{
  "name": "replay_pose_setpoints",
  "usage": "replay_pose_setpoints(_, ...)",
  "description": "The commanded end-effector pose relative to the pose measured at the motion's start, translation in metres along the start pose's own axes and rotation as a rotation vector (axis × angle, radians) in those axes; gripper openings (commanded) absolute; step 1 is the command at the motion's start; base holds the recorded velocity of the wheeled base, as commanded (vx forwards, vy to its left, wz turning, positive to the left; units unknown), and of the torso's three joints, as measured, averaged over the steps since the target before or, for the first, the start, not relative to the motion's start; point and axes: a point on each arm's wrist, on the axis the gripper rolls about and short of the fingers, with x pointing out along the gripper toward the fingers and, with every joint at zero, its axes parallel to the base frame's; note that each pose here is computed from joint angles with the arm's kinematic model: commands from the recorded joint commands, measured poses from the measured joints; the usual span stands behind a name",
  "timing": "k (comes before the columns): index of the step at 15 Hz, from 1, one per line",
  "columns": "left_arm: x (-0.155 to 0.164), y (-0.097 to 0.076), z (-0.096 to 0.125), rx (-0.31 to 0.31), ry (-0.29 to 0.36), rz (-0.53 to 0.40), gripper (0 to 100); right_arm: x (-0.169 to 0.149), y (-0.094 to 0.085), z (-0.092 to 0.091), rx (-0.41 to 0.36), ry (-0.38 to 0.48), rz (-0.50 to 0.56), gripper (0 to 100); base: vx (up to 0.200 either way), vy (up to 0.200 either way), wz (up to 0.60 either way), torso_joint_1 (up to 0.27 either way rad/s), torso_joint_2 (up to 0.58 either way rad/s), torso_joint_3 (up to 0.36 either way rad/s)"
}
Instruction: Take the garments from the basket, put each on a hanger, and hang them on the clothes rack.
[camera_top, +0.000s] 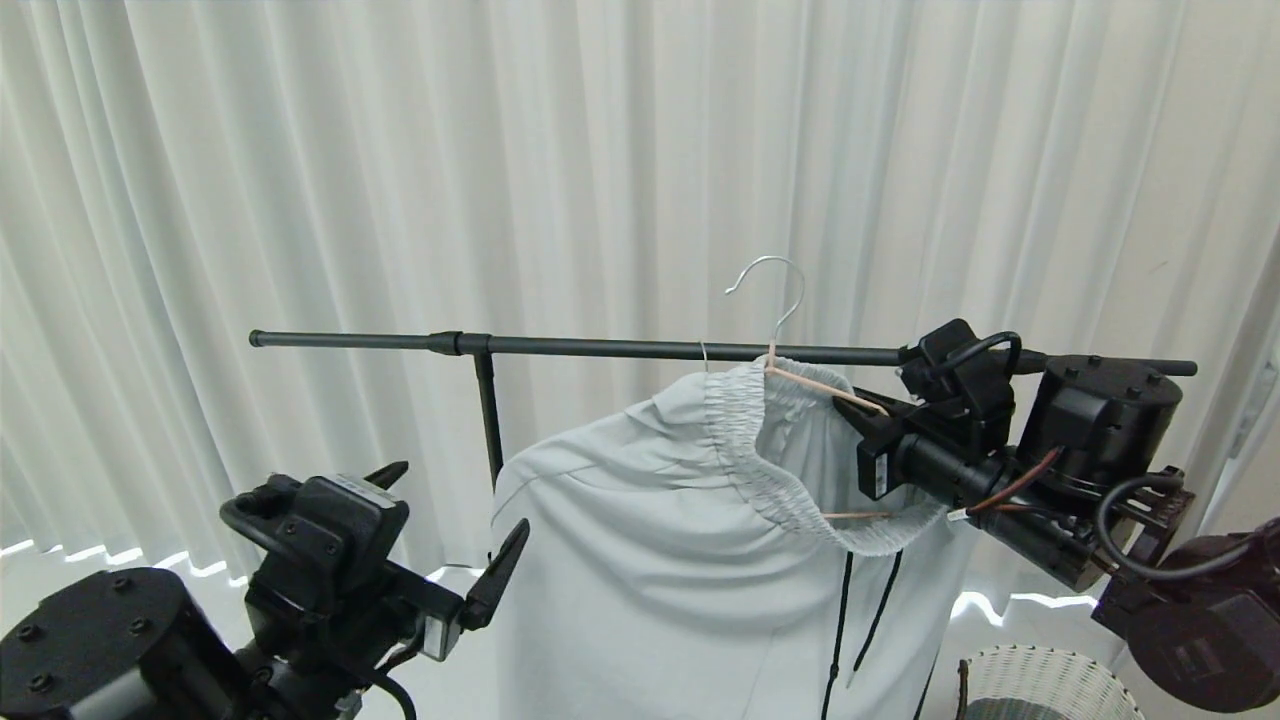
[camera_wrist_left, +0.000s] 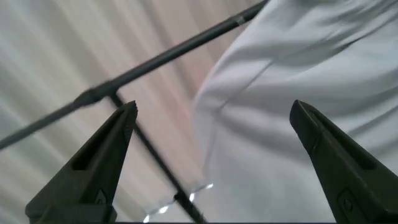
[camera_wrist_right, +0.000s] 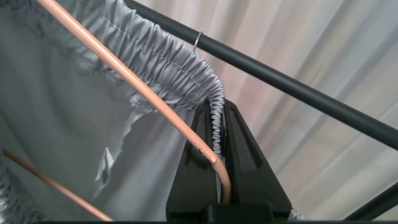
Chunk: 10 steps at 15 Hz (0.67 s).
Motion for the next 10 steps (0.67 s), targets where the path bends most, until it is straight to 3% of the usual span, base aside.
replay_pose_setpoints(1, -0.004, 0.006, -0.006, -0.055, 0.028, 0.029, 100, -0.002, 0.0, 0.003, -0.003, -0.011, 0.001, 0, 0.0, 0.0, 0.0, 0.0, 0.0, 0.0)
replay_pose_setpoints(4, -0.003, 0.013, -0.013, -0.118, 0.081, 0.057, 100, -0.005, 0.003, 0.006, -0.001, -0.02, 0.02, 0, 0.0, 0.0, 0.0, 0.0, 0.0, 0.0)
replay_pose_setpoints(7, -0.004, 0.01, -0.012, -0.195, 0.062, -0.043, 100, -0.013, 0.003, 0.014, -0.001, -0.051, 0.038, 0, 0.0, 0.0, 0.0, 0.0, 0.0, 0.0)
replay_pose_setpoints(10, -0.004, 0.01, -0.012, -0.195, 0.047, -0.106, 100, -0.021, 0.003, 0.022, 0.0, -0.076, 0.04, 0, 0.0, 0.0, 0.0, 0.0, 0.0, 0.0)
